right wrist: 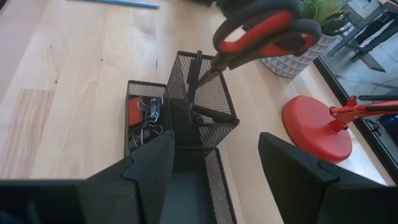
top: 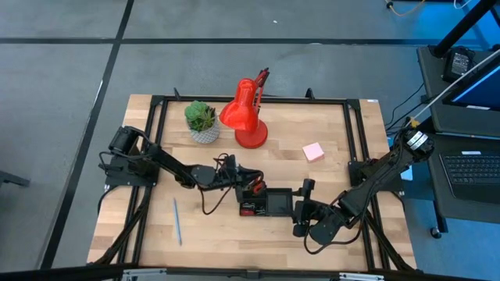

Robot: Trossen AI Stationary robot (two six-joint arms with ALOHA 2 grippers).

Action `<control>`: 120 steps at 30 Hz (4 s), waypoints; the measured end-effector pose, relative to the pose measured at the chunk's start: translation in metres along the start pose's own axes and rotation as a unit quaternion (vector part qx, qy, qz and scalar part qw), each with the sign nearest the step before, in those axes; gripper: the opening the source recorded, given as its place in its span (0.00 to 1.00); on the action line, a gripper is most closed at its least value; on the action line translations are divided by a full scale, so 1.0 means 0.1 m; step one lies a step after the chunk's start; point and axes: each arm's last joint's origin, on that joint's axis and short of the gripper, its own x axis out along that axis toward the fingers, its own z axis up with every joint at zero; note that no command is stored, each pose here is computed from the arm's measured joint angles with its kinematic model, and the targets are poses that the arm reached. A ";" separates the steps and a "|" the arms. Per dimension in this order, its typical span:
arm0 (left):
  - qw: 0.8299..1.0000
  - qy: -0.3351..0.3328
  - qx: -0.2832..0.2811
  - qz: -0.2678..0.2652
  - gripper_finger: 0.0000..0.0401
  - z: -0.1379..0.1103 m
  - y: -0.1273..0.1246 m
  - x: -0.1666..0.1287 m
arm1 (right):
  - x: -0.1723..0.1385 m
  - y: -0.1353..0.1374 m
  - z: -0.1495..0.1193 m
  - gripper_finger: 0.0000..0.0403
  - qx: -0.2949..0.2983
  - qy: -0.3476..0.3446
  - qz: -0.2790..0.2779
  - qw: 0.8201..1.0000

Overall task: Pick and place office supplies into organizer
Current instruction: Put the black scissors into the black desk organizer, then put the blue pencil into the black desk organizer

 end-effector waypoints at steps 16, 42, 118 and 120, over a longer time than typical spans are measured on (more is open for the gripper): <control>1.000 -0.012 -0.018 -0.002 0.05 0.03 0.01 0.00 | 0.00 0.00 -0.01 0.59 -0.006 0.004 -0.002 1.000; 1.000 0.005 -0.012 0.014 0.05 -0.02 0.01 -0.01 | 0.00 0.00 -0.01 0.59 -0.006 0.005 -0.002 1.000; 0.920 -0.032 0.358 -0.158 0.40 0.01 -0.29 -0.14 | 0.00 -0.04 -0.08 0.59 -0.002 0.029 -0.013 0.999; 0.917 -0.001 0.374 -0.141 0.40 0.09 -0.35 -0.21 | 0.00 -0.04 -0.08 0.59 -0.002 0.029 -0.013 0.999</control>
